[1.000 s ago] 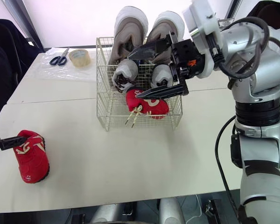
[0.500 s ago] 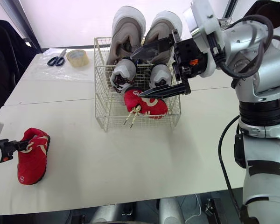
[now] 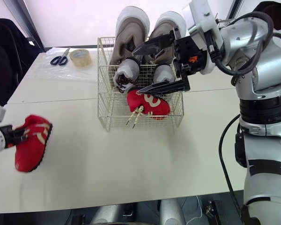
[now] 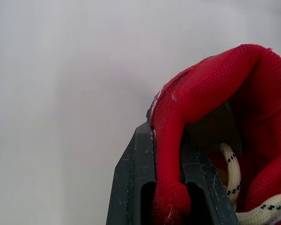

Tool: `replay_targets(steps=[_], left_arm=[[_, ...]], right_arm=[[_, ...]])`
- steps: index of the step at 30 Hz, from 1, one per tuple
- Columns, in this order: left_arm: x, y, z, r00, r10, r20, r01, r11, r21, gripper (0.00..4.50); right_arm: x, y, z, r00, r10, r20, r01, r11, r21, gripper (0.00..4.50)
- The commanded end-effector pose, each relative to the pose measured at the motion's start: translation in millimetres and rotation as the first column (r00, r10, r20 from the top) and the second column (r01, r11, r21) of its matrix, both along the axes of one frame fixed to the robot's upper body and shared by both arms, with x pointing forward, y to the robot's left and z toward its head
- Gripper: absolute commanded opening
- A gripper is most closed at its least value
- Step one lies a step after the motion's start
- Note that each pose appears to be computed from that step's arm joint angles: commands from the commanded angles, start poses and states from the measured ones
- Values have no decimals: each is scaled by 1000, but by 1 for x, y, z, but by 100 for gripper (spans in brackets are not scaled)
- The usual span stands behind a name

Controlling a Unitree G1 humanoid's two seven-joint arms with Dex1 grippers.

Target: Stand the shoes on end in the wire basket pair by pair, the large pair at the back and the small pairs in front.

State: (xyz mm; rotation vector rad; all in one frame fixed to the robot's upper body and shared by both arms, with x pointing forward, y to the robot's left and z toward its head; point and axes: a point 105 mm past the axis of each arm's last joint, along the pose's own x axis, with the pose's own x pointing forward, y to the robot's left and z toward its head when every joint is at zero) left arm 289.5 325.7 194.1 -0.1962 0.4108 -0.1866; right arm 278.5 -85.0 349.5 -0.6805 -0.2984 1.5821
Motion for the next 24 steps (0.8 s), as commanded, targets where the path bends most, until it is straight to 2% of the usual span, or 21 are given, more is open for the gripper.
replay_targets(steps=[1, 3, 4, 6, 9, 13, 19, 24], left_arm=[[9, -37, 79, 919, -113, 378, 110, 993, 29, 2], [6, -76, 125, 763, -179, 620, 215, 976, 18, 2], [4, -92, 137, 704, -190, 685, 256, 967, 4, 2], [2, -117, 149, 629, -167, 759, 292, 956, -32, 2], [1, -145, 155, 568, -123, 814, 348, 932, -101, 2], [6, -169, 145, 541, -76, 837, 364, 919, -152, 2], [12, -187, 100, 562, -146, 814, 320, 946, -52, 2], [15, -183, 73, 569, -97, 817, 253, 965, -62, 2]], right_arm=[[-5, -1, 14, 998, 10, 63, -10, 1000, 5, 450], [-3, -1, 16, 998, 2, 70, -2, 1000, 4, 450], [-2, -1, 16, 997, -2, 73, 2, 1000, 4, 450], [-1, -2, 17, 997, -14, 80, 13, 1000, 3, 450], [0, -2, 19, 997, -23, 80, 22, 1000, 8, 450], [0, -2, 19, 996, -37, 83, 37, 999, 8, 450], [-4, -7, 21, 995, -55, 82, 55, 998, 7, 450], [-6, -9, 21, 995, -68, 79, 68, 998, 12, 450]])
